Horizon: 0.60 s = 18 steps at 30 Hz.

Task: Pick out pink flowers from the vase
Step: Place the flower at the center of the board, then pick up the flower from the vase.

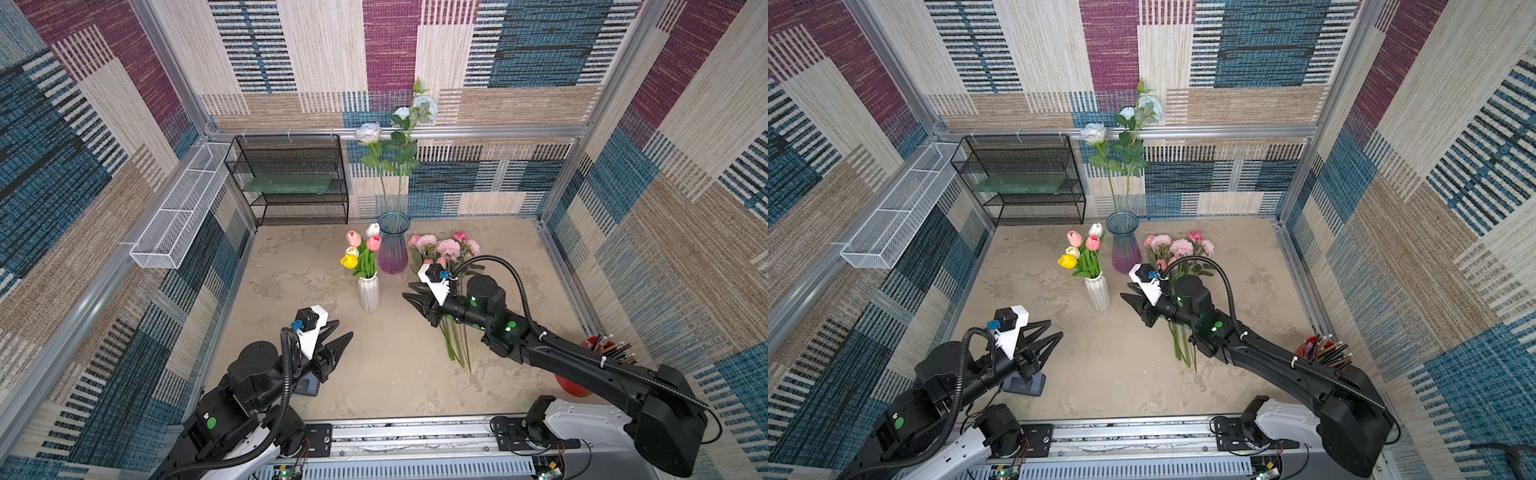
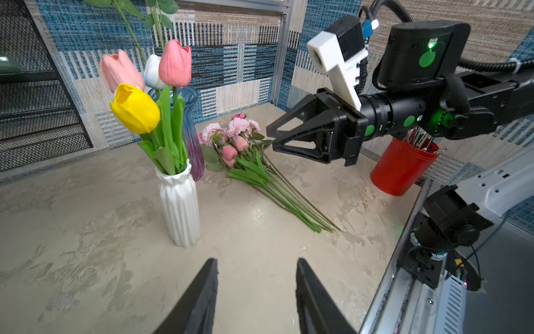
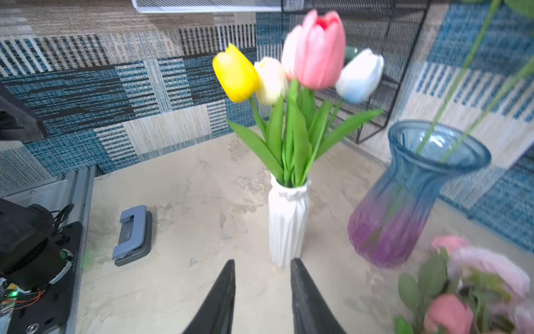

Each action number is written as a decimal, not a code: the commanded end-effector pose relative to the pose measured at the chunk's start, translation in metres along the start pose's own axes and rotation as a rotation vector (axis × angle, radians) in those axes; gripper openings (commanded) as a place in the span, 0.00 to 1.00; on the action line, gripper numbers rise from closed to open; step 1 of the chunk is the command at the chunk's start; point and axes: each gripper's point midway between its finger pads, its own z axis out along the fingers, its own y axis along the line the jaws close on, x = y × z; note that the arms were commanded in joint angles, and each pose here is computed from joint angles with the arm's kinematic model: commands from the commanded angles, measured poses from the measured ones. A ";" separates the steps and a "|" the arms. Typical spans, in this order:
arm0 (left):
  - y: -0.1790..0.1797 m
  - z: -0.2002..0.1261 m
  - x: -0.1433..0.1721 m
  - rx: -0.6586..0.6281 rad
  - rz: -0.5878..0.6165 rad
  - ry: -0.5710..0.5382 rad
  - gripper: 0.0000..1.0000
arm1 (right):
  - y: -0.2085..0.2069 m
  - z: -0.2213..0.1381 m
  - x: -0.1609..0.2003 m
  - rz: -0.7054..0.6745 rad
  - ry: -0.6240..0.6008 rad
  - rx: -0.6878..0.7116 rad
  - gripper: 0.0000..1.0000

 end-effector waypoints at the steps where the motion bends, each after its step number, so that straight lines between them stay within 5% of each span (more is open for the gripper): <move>1: 0.004 -0.009 0.016 -0.017 -0.008 0.041 0.47 | -0.004 0.018 -0.034 -0.143 -0.133 -0.008 0.34; 18: 0.003 -0.011 0.021 -0.008 0.006 0.008 0.48 | -0.034 0.078 -0.046 -0.162 -0.218 -0.055 0.26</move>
